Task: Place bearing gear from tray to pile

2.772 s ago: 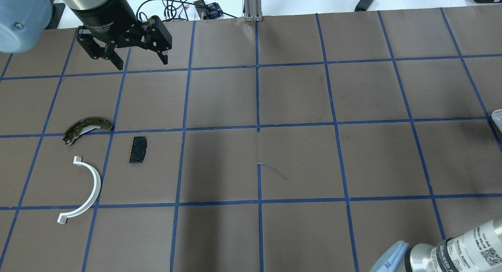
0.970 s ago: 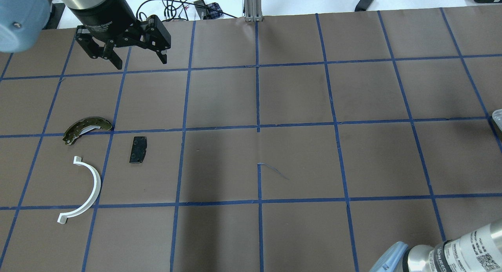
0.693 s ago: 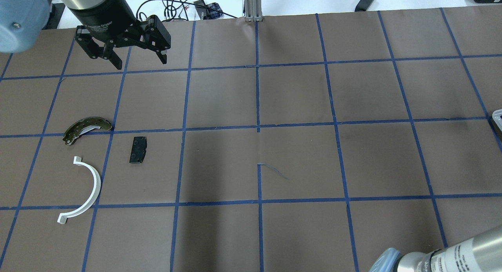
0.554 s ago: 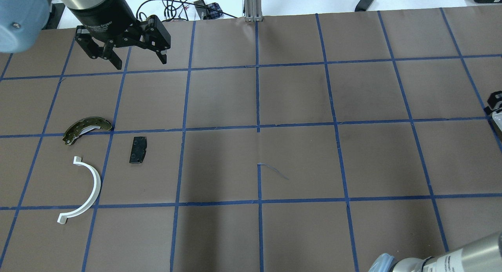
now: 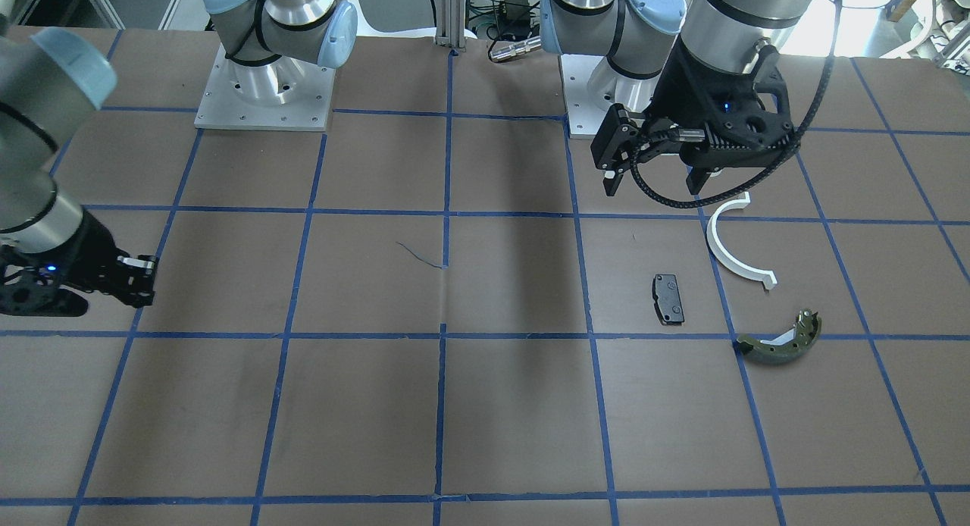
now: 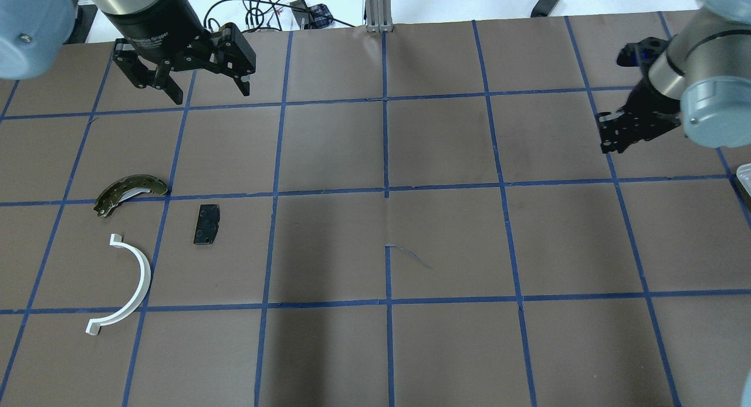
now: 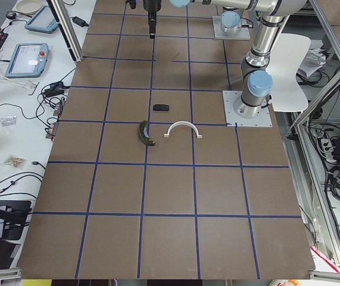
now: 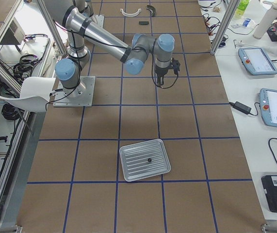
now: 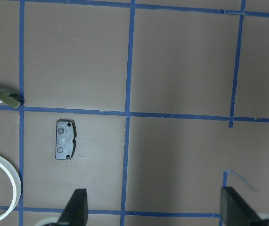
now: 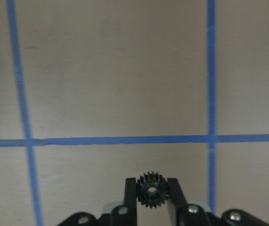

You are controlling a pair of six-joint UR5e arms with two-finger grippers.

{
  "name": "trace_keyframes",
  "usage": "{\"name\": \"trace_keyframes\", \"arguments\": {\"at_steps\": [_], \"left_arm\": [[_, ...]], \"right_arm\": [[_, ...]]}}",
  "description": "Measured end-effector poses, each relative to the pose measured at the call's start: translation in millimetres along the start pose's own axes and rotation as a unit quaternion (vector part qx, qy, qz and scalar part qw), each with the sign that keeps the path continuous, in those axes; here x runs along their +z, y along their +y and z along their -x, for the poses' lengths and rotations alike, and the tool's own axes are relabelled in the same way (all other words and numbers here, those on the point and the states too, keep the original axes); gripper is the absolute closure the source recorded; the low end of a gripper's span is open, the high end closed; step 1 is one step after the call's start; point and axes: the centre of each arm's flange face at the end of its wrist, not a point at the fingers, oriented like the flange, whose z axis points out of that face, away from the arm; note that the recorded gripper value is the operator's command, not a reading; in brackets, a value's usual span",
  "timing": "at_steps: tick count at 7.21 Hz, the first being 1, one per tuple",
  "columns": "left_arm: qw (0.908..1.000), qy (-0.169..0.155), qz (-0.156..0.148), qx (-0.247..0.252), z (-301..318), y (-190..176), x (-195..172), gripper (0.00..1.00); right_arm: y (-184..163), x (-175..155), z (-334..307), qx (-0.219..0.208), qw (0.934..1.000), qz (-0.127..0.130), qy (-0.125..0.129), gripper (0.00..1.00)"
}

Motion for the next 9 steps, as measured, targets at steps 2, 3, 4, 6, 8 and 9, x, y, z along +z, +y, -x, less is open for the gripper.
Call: {"name": "trace_keyframes", "arguments": {"at_steps": [2, 3, 4, 6, 8, 9], "left_arm": [[1.0, -0.001, 0.001, 0.0, 0.5, 0.3, 0.1, 0.0], [1.0, -0.001, 0.001, 0.0, 0.4, 0.4, 0.4, 0.0], [1.0, -0.002, 0.001, 0.0, 0.4, 0.5, 0.5, 0.0], [1.0, -0.002, 0.002, 0.001, 0.1, 0.8, 1.4, 0.0], [1.0, -0.001, 0.003, 0.001, 0.2, 0.9, 1.9, 0.0], [1.0, -0.001, 0.004, 0.001, 0.3, 1.1, 2.2, 0.0]], "right_arm": [[29.6, 5.8, 137.5, 0.073, 0.9973, 0.002, -0.001, 0.89], [47.1, 17.5, 196.6, 0.1, 0.995, 0.002, -0.001, 0.87], [58.9, 31.9, 242.1, 0.113, 0.9936, -0.008, -0.006, 0.85], [78.8, 63.6, 312.5, 0.094, 0.9949, -0.03, -0.023, 0.79], [95.0, 80.6, 340.2, 0.076, 0.9959, -0.017, -0.045, 0.57], [104.3, 88.2, 350.8, 0.068, 0.9962, -0.004, -0.055, 0.41]]}}
